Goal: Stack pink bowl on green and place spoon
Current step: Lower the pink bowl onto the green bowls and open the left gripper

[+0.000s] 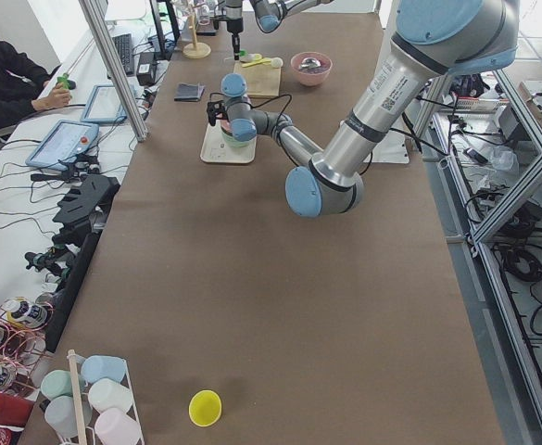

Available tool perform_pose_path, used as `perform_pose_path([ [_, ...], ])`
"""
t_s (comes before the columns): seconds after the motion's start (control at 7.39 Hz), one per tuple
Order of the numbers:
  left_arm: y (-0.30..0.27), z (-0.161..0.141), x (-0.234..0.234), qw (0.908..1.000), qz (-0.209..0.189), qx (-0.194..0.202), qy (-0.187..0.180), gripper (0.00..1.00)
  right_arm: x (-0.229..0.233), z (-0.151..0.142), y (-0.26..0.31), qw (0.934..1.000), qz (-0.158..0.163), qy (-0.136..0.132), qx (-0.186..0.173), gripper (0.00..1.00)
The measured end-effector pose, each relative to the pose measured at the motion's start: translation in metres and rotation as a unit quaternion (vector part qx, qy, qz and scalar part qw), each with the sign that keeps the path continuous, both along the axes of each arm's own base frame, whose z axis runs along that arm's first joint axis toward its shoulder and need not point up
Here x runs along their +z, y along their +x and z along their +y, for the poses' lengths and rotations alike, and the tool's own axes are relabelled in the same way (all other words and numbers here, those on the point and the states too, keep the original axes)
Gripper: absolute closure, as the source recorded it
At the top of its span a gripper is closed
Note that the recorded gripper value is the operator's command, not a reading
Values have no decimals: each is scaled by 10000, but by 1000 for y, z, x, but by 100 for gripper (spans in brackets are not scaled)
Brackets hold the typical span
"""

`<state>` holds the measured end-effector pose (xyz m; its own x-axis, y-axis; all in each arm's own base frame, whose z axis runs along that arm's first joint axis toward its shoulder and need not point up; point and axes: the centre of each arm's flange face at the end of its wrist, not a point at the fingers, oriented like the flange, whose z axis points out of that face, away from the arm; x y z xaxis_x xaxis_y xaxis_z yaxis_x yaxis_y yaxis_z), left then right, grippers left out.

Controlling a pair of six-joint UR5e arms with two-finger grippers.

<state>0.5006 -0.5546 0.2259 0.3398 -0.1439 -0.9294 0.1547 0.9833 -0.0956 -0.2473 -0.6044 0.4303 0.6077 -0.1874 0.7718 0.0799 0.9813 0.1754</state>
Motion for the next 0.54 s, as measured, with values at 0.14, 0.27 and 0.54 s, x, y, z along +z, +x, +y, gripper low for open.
perform_pose_path([
  [0.14,0,0,0,10000,-3,-9,3,2,0,0,0,10000,0,1,0,100],
  [0.27,0,0,0,10000,-4,-4,30,1,0,0,0,10000,-1,2,0,100],
  [0.54,-1,-1,-2,9999,38,6,126,1,0,0,0,10000,-1,2,-2,100],
])
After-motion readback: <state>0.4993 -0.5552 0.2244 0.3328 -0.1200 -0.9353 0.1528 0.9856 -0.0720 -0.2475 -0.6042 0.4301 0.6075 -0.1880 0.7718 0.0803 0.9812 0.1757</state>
